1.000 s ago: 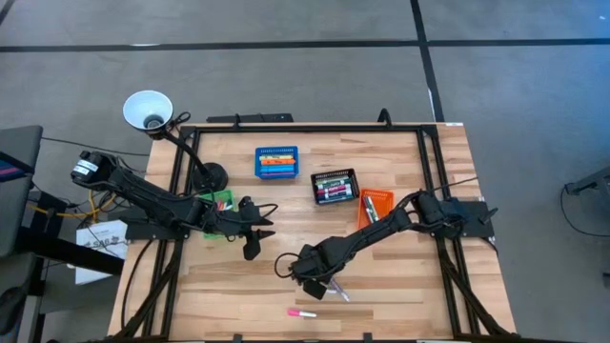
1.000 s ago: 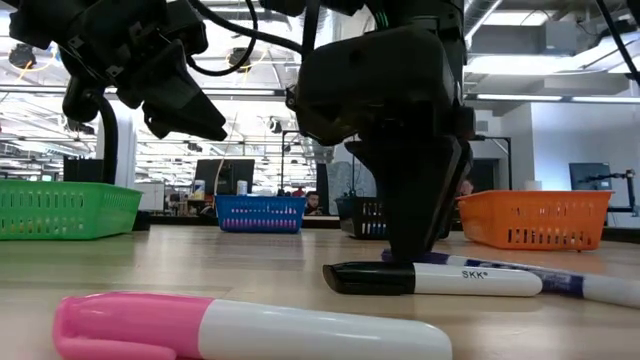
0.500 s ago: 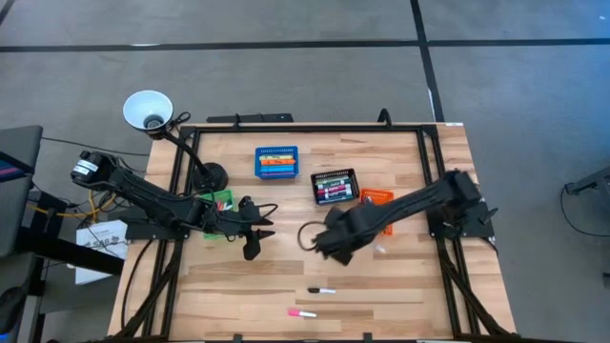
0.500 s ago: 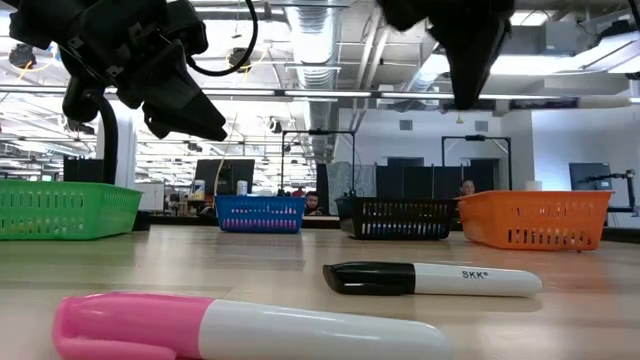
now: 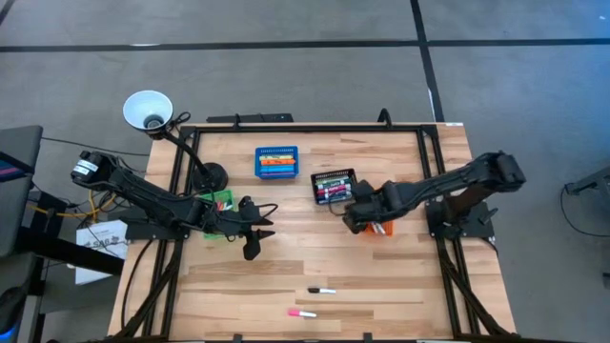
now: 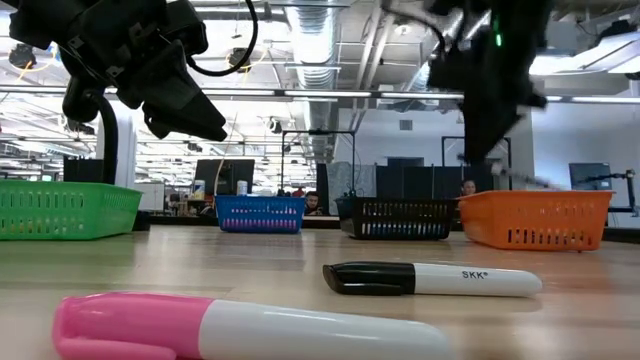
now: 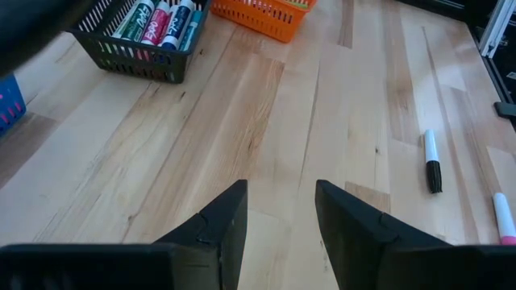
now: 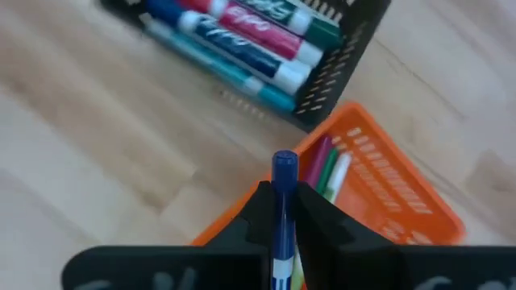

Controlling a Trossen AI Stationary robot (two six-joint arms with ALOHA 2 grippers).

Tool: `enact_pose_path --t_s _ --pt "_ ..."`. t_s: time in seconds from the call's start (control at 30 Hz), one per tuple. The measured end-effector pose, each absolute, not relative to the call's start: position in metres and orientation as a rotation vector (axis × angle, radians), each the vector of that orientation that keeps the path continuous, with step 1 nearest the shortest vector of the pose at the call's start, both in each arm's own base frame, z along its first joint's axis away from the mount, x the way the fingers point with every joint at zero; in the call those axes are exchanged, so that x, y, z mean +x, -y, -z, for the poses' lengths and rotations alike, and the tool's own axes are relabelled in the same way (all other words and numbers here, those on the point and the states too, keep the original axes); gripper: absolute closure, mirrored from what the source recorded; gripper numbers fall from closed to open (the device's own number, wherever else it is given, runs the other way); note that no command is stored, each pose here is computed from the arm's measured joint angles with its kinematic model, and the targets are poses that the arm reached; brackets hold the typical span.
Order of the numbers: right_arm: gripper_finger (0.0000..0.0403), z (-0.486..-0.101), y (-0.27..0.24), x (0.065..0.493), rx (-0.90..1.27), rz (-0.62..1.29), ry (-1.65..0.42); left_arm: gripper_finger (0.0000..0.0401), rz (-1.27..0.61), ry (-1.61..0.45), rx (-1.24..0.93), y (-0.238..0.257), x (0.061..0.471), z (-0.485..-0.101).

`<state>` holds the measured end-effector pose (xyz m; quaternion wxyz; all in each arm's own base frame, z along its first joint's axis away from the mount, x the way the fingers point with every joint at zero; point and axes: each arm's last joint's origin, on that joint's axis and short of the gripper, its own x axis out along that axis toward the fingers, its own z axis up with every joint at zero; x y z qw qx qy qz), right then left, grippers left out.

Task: Pick & Place Markers
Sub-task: Put the dark blue marker pen into the orange basket

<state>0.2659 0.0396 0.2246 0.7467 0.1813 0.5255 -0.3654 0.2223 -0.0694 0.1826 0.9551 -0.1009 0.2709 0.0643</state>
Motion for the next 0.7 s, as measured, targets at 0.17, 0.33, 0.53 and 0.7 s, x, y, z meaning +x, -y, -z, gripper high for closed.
enact_pose_path --t_s 0.17,0.33,0.53,0.7 --pt "0.0372 -0.192 -0.013 0.245 0.497 0.867 -1.074 0.0259 -0.131 -0.55 -0.205 0.069 0.222 -0.183" --pt "0.0347 -0.18 0.001 0.236 0.551 0.898 -1.11 0.0259 -0.131 -0.55 -0.205 0.069 0.222 -0.183" --pt "0.0334 -0.18 0.001 0.237 0.549 0.81 -1.165 0.0259 -0.131 -0.55 -0.205 0.069 0.222 -0.183" --pt "0.0321 -0.181 0.0 0.238 0.55 0.77 -1.186 0.0259 -0.131 -0.55 -0.205 0.069 0.222 -0.183"
